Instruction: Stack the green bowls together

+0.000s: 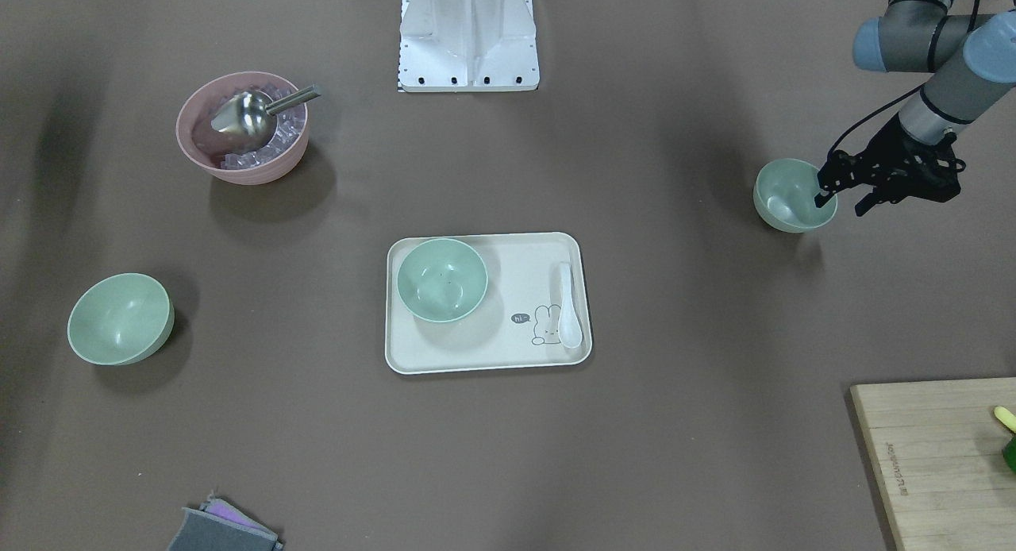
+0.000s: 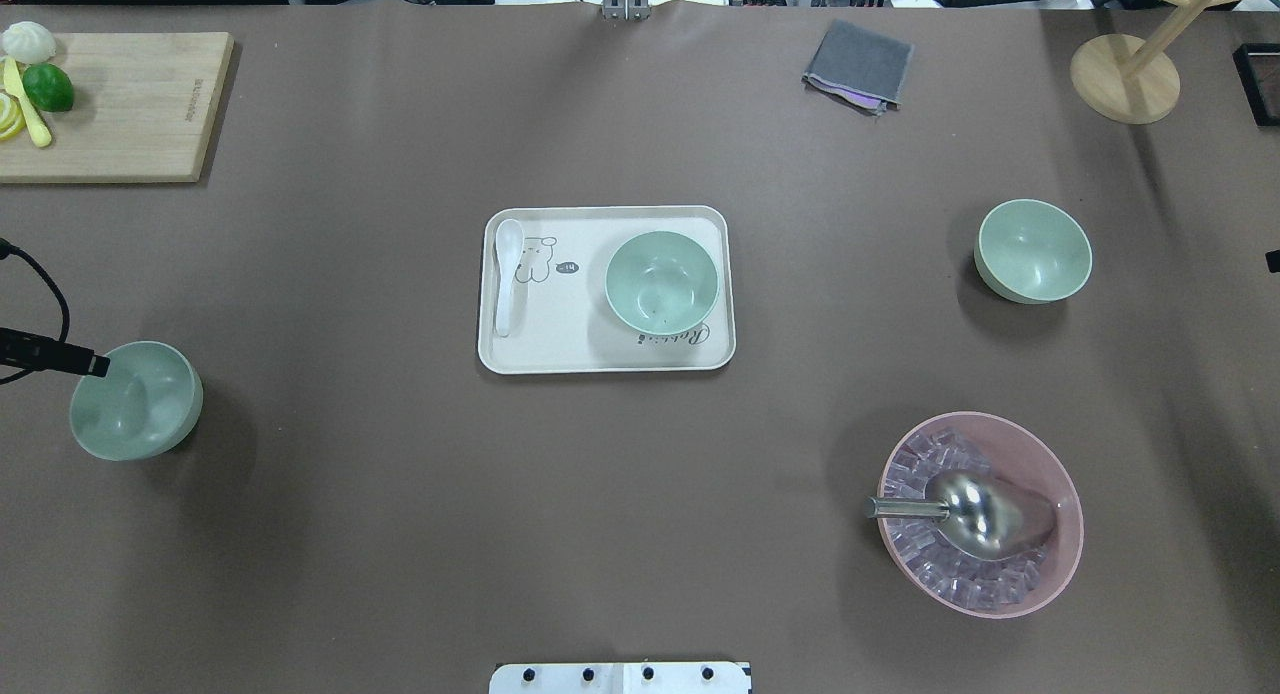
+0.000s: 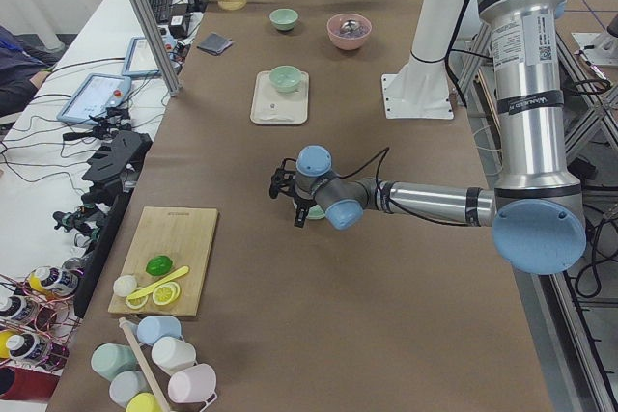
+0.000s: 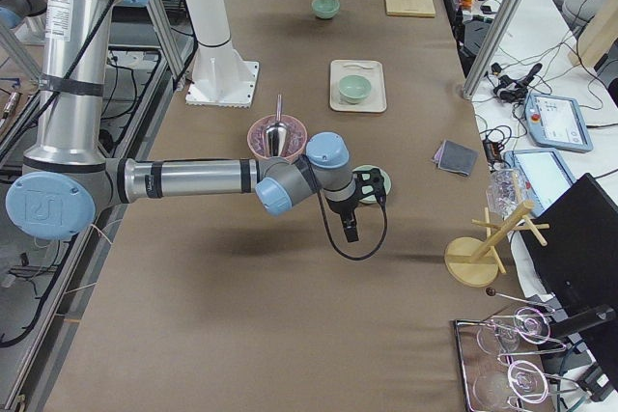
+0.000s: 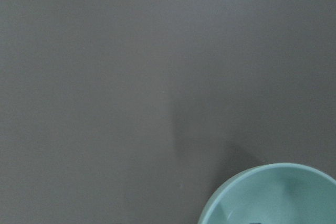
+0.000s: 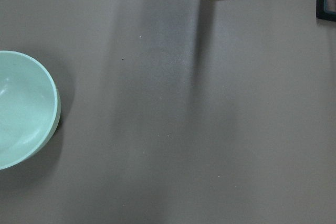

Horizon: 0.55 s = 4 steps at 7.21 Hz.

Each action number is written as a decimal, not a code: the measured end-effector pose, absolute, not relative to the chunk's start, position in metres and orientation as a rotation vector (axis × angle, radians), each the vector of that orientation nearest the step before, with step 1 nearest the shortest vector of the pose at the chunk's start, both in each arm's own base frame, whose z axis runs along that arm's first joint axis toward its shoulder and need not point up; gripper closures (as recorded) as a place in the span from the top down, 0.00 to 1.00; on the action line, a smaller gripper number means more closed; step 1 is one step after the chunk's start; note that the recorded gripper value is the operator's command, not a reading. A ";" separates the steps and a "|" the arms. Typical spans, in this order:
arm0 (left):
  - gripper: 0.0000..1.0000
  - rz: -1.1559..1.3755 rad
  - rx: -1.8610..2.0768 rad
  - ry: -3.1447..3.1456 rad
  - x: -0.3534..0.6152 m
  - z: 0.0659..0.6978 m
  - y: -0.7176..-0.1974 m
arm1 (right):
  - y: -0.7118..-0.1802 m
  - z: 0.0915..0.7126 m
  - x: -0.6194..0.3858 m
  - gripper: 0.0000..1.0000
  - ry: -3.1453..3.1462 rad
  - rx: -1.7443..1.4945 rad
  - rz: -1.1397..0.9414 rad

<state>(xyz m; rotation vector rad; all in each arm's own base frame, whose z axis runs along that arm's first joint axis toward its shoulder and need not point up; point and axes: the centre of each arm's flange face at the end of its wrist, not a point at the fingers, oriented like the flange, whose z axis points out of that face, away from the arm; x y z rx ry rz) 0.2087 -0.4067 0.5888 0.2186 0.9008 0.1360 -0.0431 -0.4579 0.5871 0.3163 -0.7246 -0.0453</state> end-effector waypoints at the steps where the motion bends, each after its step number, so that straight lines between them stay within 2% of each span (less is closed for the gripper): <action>1: 0.28 0.149 0.217 0.899 0.216 0.589 -0.403 | -0.458 0.588 -0.043 1.00 -0.721 0.317 -0.044; 4: 0.00 0.163 0.214 0.893 0.217 0.594 -0.399 | -0.457 0.588 -0.042 1.00 -0.718 0.318 -0.044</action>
